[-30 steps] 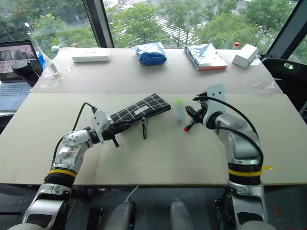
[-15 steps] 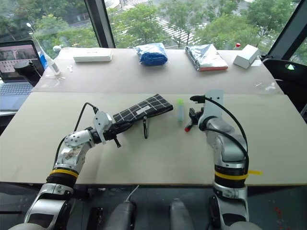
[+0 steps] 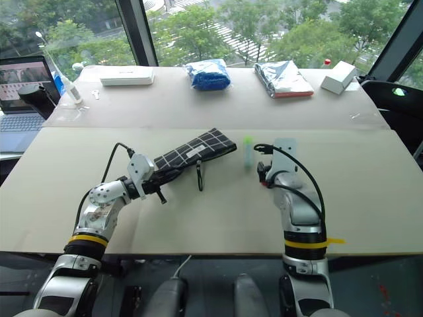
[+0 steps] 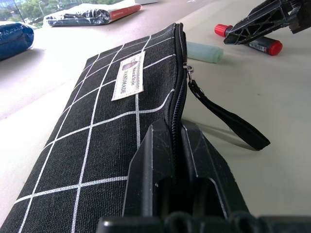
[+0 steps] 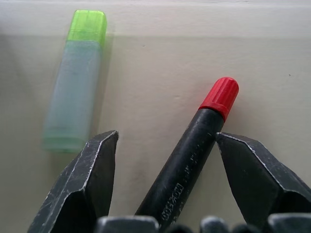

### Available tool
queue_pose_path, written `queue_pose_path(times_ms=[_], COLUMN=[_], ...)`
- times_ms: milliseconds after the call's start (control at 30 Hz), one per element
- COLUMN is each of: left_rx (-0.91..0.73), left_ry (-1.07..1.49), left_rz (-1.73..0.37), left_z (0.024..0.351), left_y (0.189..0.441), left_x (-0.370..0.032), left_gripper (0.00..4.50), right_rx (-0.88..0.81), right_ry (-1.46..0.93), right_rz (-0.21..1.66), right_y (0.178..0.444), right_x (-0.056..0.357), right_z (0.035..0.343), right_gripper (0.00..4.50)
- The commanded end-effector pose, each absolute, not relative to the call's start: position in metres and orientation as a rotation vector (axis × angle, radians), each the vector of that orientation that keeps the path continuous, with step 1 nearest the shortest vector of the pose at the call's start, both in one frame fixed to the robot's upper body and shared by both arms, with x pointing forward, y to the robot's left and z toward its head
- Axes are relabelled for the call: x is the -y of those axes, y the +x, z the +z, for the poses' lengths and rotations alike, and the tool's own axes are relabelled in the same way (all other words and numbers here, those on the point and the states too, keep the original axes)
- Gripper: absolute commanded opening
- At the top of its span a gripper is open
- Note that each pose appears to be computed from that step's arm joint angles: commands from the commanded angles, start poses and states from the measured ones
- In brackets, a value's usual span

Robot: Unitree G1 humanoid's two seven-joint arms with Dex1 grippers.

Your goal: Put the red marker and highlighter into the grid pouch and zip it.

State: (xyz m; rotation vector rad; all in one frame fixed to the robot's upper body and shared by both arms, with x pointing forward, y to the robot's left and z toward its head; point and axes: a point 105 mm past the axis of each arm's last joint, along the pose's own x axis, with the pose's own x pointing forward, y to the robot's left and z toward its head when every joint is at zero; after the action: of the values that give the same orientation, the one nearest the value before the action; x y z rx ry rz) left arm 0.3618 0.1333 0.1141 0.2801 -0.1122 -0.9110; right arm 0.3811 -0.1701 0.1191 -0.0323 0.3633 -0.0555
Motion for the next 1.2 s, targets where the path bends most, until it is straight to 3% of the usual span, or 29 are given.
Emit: queue_pose_path(times_ms=[33, 233, 267, 300, 500, 533, 733, 867, 967, 1033, 1200], left_rx=[0.16, 0.166, 0.168, 0.169, 0.187, 0.189, 0.195, 0.186, 0.158, 0.134, 0.104], left_ry=[0.284, 0.286, 0.288, 0.29, 0.299, 0.299, 0.303, 0.303, 0.306, 0.311, 0.317], left_rz=[-0.895, -0.892, -0.891, -0.891, -0.891, -0.892, -0.896, -0.907, -0.923, -0.941, -0.954], left_z=[0.127, 0.131, 0.132, 0.133, 0.141, 0.141, 0.145, 0.146, 0.142, 0.139, 0.136], left_y=[0.362, 0.364, 0.364, 0.365, 0.367, 0.367, 0.366, 0.363, 0.36, 0.356, 0.35], left_x=[-0.137, -0.138, -0.138, -0.138, -0.138, -0.138, -0.138, -0.14, -0.143, -0.145, -0.15], left_gripper=[0.0, 0.0, 0.0, 0.0, 0.0, 0.0, 0.0, 0.0, 0.0, 0.0, 0.0], right_rx=[-0.334, -0.37, -0.37, -0.37, -0.346, -0.344, -0.33, -0.25, -0.01, 0.171, 0.341], right_ry=[-0.017, -0.022, -0.021, -0.02, -0.023, -0.023, -0.018, 0.049, -0.159, -0.443, -0.692], right_rz=[-0.064, -0.15, -0.165, -0.174, -0.19, -0.191, -0.194, -0.101, 0.114, 0.245, 0.422], right_y=[0.382, 0.377, 0.376, 0.376, 0.376, 0.376, 0.377, 0.385, 0.39, 0.383, 0.368], right_x=[0.171, 0.191, 0.195, 0.198, 0.201, 0.201, 0.199, 0.187, 0.168, 0.16, 0.159], right_z=[0.123, 0.107, 0.105, 0.105, 0.108, 0.109, 0.111, 0.131, 0.18, 0.208, 0.232], right_gripper=[3.58, 3.58, 3.06, 2.92, 0.76, 0.58, 0.54, 0.54, 0.54, 0.54, 0.54])
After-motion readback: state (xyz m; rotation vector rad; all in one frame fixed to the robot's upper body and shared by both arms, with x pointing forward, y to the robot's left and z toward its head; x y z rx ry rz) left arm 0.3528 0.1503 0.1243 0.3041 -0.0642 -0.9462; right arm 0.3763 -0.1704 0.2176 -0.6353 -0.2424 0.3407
